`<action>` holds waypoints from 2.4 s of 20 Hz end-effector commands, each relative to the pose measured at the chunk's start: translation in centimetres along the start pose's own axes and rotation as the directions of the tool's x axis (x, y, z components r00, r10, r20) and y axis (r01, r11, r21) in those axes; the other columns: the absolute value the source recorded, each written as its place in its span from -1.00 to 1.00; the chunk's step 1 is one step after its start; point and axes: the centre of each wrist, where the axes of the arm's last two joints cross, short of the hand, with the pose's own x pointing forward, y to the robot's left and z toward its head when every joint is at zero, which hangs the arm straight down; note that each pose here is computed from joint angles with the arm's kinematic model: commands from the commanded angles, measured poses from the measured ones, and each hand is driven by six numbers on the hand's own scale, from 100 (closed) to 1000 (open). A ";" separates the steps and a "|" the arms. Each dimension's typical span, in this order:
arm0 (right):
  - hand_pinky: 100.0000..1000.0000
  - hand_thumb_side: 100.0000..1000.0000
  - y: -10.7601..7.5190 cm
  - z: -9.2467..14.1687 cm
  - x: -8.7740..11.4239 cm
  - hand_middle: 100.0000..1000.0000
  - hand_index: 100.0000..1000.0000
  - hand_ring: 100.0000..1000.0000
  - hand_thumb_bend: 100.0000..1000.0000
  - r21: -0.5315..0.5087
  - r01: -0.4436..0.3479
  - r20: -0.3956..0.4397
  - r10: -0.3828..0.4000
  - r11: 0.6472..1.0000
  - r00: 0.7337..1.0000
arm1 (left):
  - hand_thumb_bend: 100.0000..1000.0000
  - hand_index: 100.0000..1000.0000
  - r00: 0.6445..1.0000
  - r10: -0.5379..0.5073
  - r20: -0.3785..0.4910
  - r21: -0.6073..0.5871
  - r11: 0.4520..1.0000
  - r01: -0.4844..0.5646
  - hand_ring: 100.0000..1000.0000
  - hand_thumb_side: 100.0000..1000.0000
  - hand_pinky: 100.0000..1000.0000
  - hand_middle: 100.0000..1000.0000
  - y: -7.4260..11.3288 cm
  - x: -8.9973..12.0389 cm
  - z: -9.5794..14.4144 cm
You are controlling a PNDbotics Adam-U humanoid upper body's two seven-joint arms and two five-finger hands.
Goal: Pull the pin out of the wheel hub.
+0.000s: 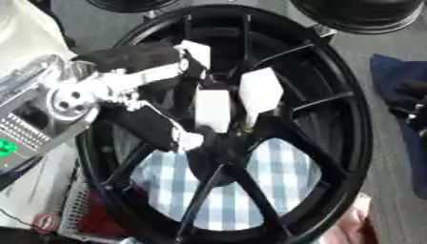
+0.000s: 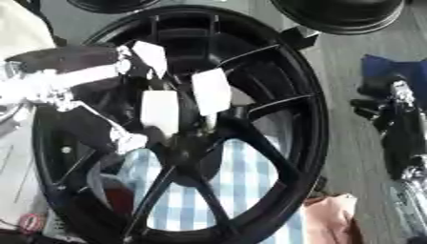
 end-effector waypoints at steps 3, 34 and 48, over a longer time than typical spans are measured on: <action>0.57 0.73 -0.5 -0.1 0.3 0.35 0.36 0.35 -1.00 -0.011 -0.004 0.010 0.004 1.000 1.000 | -1.00 -0.12 0.999 0.035 0.036 0.087 0.995 -0.038 -0.17 -0.51 -0.31 -0.45 1.2 0.2 0.6; 0.58 0.67 -2.5 0.7 1.7 0.36 0.37 0.35 -1.00 -0.136 -0.022 0.077 0.033 0.991 0.996 | -1.00 -0.10 0.813 0.551 -0.189 0.924 0.380 -0.043 -0.09 -0.12 -0.18 -0.45 2.8 -13.8 16.2; 0.58 0.68 -2.3 0.9 1.6 0.36 0.37 0.35 -1.00 -0.150 0.007 0.077 0.005 0.989 0.997 | -0.78 0.71 0.697 0.577 -0.426 0.855 0.509 0.100 0.76 0.92 0.35 0.54 -2.7 -19.4 17.7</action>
